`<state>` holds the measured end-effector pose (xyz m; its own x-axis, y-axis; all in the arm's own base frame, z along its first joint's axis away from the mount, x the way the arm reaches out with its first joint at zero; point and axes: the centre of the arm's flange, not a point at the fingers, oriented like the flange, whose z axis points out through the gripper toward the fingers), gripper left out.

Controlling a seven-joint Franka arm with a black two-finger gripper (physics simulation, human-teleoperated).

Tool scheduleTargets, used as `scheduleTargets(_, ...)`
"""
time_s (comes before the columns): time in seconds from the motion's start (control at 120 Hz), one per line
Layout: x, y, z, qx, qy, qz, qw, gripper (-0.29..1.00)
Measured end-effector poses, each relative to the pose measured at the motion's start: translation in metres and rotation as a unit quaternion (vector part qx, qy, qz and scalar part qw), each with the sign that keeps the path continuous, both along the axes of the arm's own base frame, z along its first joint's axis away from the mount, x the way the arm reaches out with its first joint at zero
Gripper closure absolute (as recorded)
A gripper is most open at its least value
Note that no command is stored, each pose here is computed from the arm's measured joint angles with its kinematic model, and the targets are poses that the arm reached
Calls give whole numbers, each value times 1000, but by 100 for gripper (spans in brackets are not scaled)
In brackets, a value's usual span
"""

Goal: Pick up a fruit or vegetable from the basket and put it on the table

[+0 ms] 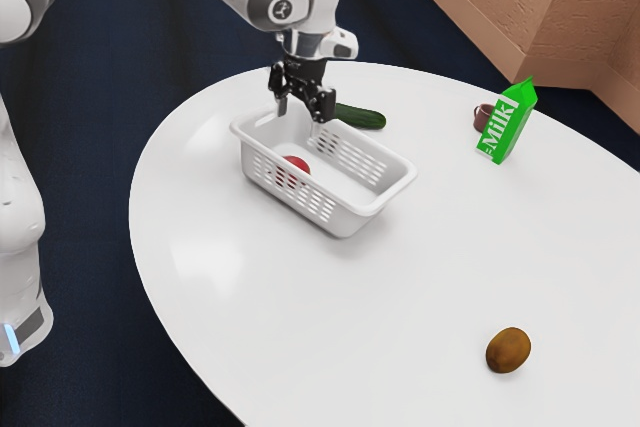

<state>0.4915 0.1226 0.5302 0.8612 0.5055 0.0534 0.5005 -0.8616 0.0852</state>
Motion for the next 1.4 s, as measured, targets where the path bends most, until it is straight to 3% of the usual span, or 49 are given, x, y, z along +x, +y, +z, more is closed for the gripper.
scheduleTargets(1.4,26,-1,-109,-20,58,28,998,0)
